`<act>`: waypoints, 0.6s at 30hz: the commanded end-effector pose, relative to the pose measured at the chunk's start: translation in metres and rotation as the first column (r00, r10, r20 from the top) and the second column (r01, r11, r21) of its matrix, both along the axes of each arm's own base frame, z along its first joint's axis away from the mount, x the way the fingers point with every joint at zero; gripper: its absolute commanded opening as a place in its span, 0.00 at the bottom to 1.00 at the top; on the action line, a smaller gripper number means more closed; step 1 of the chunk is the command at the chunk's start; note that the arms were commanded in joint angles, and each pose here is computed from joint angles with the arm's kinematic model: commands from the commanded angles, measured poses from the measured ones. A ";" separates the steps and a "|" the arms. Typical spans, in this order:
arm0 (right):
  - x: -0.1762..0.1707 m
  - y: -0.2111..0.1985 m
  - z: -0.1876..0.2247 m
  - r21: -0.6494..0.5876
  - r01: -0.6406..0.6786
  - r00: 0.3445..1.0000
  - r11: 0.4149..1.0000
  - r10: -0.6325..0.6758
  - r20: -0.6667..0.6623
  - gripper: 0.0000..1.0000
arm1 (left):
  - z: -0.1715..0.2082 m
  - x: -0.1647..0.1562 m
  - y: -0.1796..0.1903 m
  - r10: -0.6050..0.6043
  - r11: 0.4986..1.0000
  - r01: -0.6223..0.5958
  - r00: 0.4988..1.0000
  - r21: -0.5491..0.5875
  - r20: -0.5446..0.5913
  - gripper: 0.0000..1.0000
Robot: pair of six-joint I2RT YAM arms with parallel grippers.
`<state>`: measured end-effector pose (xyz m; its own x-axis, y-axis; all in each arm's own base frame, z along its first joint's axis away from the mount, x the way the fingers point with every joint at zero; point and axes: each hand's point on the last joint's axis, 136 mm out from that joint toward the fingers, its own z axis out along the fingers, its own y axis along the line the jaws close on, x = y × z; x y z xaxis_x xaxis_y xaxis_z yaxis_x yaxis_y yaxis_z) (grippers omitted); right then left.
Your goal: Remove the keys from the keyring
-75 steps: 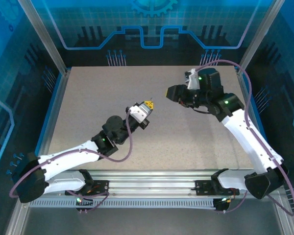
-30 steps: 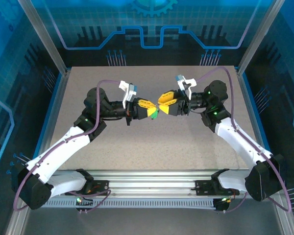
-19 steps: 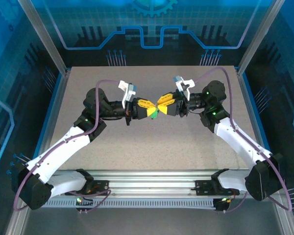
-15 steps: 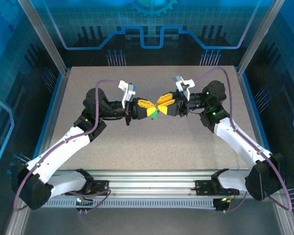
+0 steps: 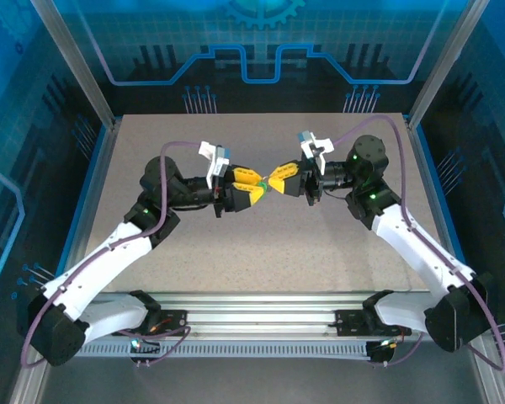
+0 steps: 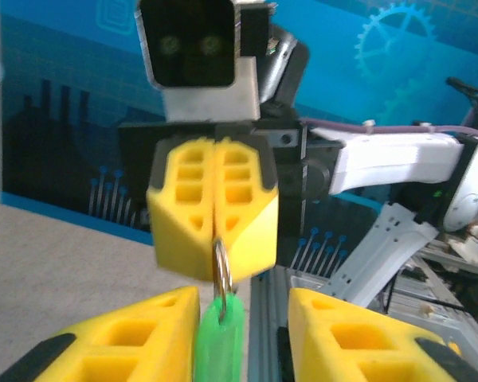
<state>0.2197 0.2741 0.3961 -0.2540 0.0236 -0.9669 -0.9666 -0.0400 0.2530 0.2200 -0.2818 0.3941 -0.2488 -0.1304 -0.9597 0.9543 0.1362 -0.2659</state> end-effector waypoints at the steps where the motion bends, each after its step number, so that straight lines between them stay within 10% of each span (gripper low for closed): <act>1: 0.007 -0.006 -0.004 -0.086 0.144 0.985 0.986 -0.134 0.110 0.00 | 0.008 0.009 0.022 0.138 0.990 -0.138 0.990 -0.035 0.018 0.41; 11: 0.019 -0.015 -0.019 -0.283 0.293 0.943 0.913 -0.227 0.244 0.00 | 0.000 0.032 0.054 0.355 0.935 -0.352 0.922 0.051 -0.152 0.58; 18: 0.019 -0.006 -0.043 -0.501 0.280 0.948 0.819 -0.152 0.281 0.00 | -0.008 0.019 0.038 0.230 0.968 -0.206 0.955 0.140 -0.186 0.60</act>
<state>0.2421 0.2718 0.3806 -0.0683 -0.3172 -0.9459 -0.9651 0.2614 -0.0180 0.2453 -0.2387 0.3951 -0.3549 -0.1538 -0.9222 0.8261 0.4102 -0.3863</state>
